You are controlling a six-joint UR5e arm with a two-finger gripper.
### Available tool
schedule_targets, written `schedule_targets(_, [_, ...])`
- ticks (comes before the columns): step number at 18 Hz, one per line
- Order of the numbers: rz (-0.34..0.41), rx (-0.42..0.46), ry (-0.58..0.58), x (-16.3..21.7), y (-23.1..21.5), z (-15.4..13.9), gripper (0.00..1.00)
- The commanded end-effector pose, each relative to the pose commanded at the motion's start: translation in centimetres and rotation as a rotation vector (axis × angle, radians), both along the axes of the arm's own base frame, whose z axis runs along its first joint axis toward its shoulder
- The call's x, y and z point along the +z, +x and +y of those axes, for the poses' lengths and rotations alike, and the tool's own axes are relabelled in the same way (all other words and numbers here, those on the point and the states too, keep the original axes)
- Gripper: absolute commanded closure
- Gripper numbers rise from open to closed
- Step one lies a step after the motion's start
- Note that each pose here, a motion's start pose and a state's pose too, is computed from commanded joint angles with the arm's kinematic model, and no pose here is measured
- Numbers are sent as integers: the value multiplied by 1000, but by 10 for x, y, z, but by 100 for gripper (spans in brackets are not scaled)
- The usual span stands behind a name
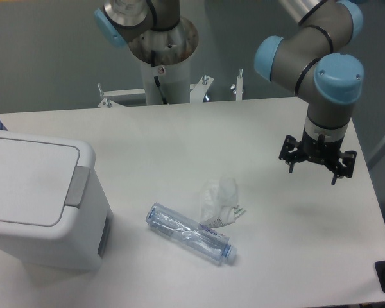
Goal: Open the trash can
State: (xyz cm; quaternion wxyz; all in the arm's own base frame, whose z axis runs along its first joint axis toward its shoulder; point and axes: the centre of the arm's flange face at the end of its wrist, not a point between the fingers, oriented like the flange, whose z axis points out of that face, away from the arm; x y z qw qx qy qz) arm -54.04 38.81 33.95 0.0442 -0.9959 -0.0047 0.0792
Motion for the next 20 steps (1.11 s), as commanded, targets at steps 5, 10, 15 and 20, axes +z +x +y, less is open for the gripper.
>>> schedule_targets(5, [-6,0,-1,-1,1,1,0])
schedule_targets(10, [-7,15,3,0,1,1,0])
schedule_targets(15, [5,-1,9,9,10,13,0])
schedule_targets(20, [0,54,29,13,23,26,0])
